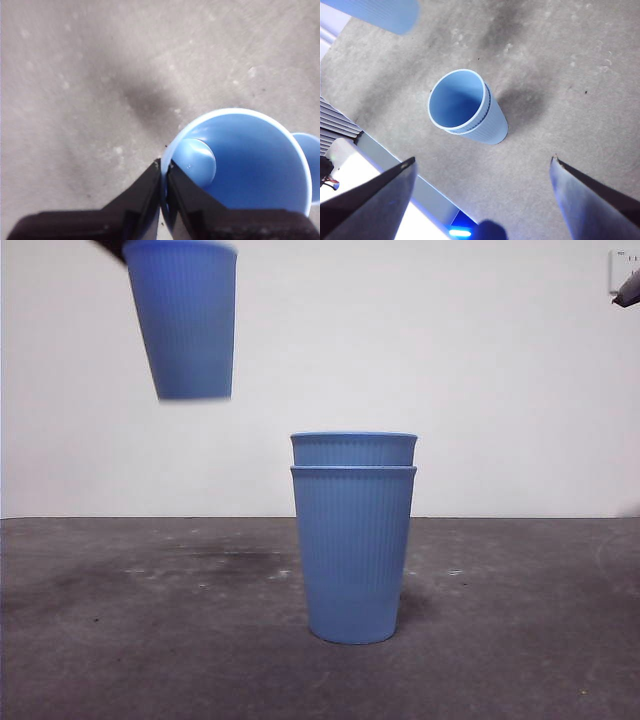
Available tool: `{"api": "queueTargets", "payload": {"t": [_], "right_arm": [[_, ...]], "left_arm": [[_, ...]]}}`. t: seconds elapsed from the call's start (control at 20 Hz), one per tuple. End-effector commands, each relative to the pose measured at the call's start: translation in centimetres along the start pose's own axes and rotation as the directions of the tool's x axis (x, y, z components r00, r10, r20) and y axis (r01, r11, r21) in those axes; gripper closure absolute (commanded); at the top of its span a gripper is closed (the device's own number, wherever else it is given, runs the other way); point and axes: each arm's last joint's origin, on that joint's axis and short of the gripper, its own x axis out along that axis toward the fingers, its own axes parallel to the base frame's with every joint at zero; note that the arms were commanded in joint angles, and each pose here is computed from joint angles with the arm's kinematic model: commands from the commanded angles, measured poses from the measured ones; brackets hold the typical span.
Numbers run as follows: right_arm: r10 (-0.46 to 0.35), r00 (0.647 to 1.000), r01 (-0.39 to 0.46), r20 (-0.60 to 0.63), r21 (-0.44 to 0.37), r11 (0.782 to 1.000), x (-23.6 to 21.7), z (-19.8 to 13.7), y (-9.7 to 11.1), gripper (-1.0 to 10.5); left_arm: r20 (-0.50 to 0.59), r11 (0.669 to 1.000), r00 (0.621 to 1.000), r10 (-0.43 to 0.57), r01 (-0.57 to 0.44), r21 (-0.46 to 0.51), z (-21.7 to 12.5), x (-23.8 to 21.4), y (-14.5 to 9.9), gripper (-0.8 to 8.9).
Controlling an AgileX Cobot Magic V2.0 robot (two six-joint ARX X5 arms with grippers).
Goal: Pick up the cup on the top,put the cup on the left,pick up the cup in the middle,put the cup on the right
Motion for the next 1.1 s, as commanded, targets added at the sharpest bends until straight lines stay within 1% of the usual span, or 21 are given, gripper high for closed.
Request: {"api": "queueTargets", "payload": {"t": [0.05, 0.25, 0.45, 0.6, 0.95, 1.0, 1.05, 1.1], "right_arm": [[-0.001, 1.0, 0.001, 0.005, -0.01, 1.0, 0.0, 0.1, 0.1, 5.0], [-0.001, 1.0, 0.001, 0.005, -0.01, 1.0, 0.0, 0.1, 0.1, 5.0], [-0.001, 1.0, 0.001, 0.003, -0.004, 1.0, 0.1, 0.2, 0.0, 5.1], [0.0, 1.0, 0.0, -0.006, 0.001, 1.0, 0.4, 0.3, -0.2, 5.1], [0.005, 1.0, -0.004, -0.015, 0.005, 1.0, 0.9, 0.6, -0.5, 5.0], [0.005, 1.0, -0.005, -0.015, 0.005, 1.0, 1.0, 0.6, -0.5, 5.0], [0.006, 1.0, -0.006, -0.016, 0.003, 1.0, 1.0, 0.6, -0.4, 5.0], [0.008, 1.0, -0.008, -0.017, 0.002, 1.0, 1.0, 0.6, -0.4, 5.0]], "left_arm": [[-0.058, 0.999, 0.998, -0.022, 0.02, -0.025, -2.1, 3.4, 1.5, 8.26], [-0.088, 0.999, 0.996, -0.017, 0.013, -0.038, -5.6, 8.0, 2.1, 8.26], [-0.086, 0.999, 0.996, -0.017, 0.014, -0.039, -7.5, 10.0, 2.3, 8.26], [-0.111, 0.999, 0.994, -0.015, 0.011, -0.042, -8.1, 10.8, 2.4, 8.26], [-0.131, 0.999, 0.991, -0.022, 0.016, -0.045, -8.2, 11.7, 2.4, 8.17], [-0.135, 0.999, 0.991, -0.024, 0.018, -0.046, -8.2, 11.7, 2.4, 8.02], [-0.141, 0.999, 0.99, -0.024, 0.018, -0.046, -8.3, 11.7, 2.4, 7.45], [-0.147, 0.999, 0.989, -0.024, 0.017, -0.047, -8.4, 11.7, 2.4, 6.46]]}}
